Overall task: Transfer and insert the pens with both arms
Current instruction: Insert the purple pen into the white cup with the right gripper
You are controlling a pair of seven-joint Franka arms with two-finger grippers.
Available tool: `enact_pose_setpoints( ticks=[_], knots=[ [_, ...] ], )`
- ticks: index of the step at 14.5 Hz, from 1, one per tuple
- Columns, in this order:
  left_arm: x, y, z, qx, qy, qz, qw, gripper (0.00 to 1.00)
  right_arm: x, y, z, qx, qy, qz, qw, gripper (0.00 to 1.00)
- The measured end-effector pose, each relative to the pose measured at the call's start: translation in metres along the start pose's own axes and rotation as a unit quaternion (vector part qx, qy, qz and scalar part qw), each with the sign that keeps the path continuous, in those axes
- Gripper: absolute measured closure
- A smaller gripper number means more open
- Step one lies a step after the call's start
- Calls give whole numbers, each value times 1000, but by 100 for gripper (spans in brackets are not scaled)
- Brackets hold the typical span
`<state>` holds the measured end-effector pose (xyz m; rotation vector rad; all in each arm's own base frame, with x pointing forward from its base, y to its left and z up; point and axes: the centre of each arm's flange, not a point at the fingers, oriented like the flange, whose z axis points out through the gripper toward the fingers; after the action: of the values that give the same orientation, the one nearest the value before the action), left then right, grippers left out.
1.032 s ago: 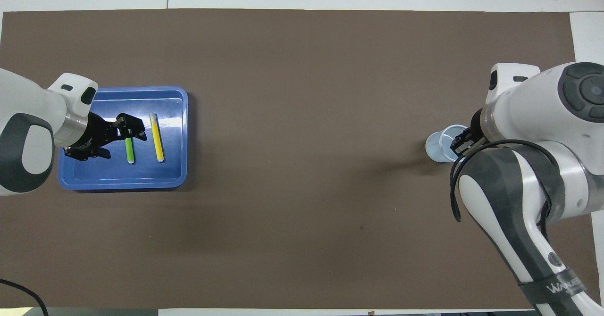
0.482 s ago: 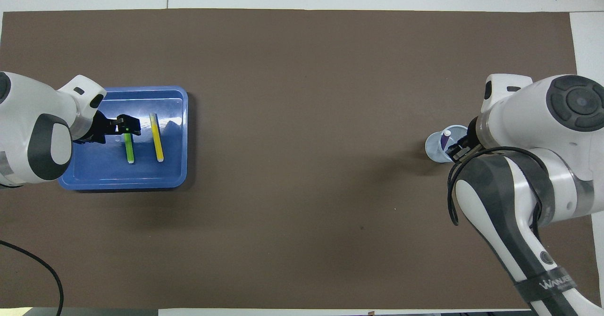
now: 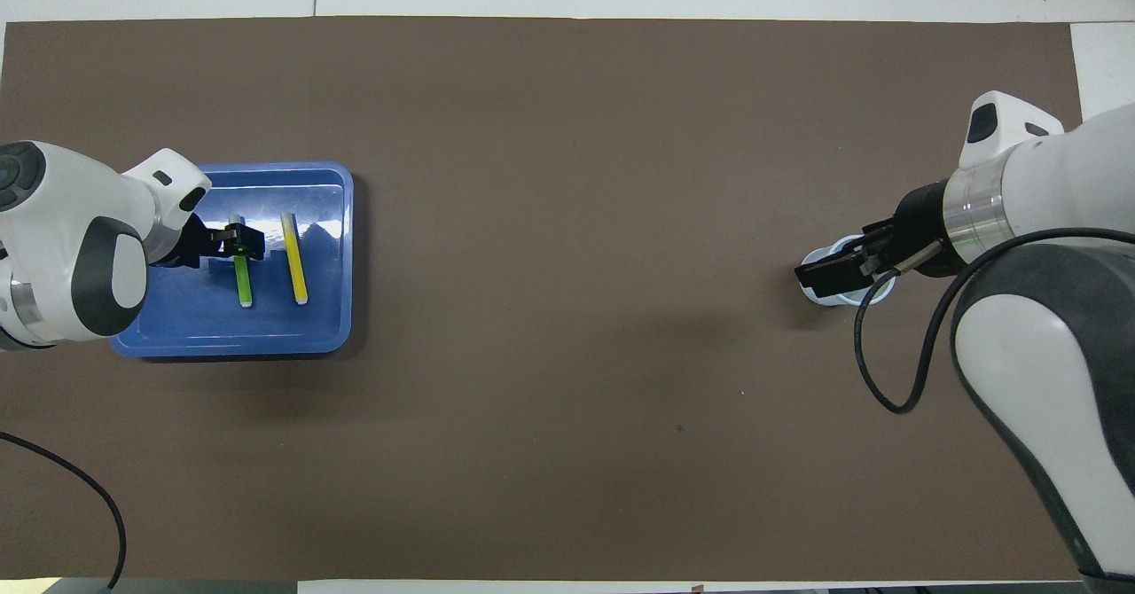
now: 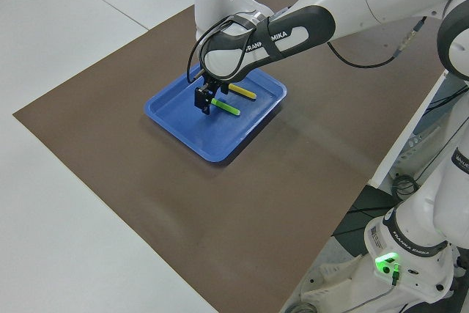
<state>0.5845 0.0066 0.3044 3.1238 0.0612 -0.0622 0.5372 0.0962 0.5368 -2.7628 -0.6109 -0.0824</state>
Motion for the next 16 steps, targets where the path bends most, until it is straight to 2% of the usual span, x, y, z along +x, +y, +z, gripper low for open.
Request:
enact_pose_setpoints(
  ticks=[1, 2, 3, 4, 5, 6, 7, 10, 11, 12, 13, 16],
  knots=[
    [0, 1, 2, 0, 0, 1, 1000, 5, 3, -7, -2, 30, 13, 35, 999, 0],
    [0, 1, 4, 0, -1, 2, 1000, 11, 7, -15, -2, 55, 21, 73, 996, 0],
    [1, 1, 5, 0, -2, 4, 1000, 22, 10, -25, -2, 80, 25, 111, 990, 0],
    [1, 1, 6, 0, -2, 5, 1000, 22, 14, -37, -1, 106, 26, 149, 983, 0],
    [1, 1, 6, 0, -2, 5, 1000, 26, 17, -47, -1, 128, 24, 184, 974, 0],
    [1, 1, 6, 0, -1, 7, 1000, 37, 19, -57, 0, 147, 21, 215, 965, 0],
    [1, 1, 6, 0, 0, 7, 1000, 37, 21, -66, 1, 159, 17, 240, 958, 0],
    [3, 2, 3, 0, 5, 8, 1000, 67, 31, -102, 9, 168, 13, 296, 940, 0],
    [3, 2, 3, 0, 5, 8, 1000, 67, 33, -117, 12, 168, 13, 311, 935, 0],
    [3, 2, 2, 0, 5, 8, 1000, 73, 36, -133, 15, 170, 14, 325, 930, 0],
    [3, 2, 2, 0, 6, 9, 1000, 83, 39, -152, 19, 171, 15, 339, 925, 0],
    [3, 2, 2, 0, 6, 9, 1000, 84, 44, -206, 30, 182, 28, 383, 905, 0]
  ],
)
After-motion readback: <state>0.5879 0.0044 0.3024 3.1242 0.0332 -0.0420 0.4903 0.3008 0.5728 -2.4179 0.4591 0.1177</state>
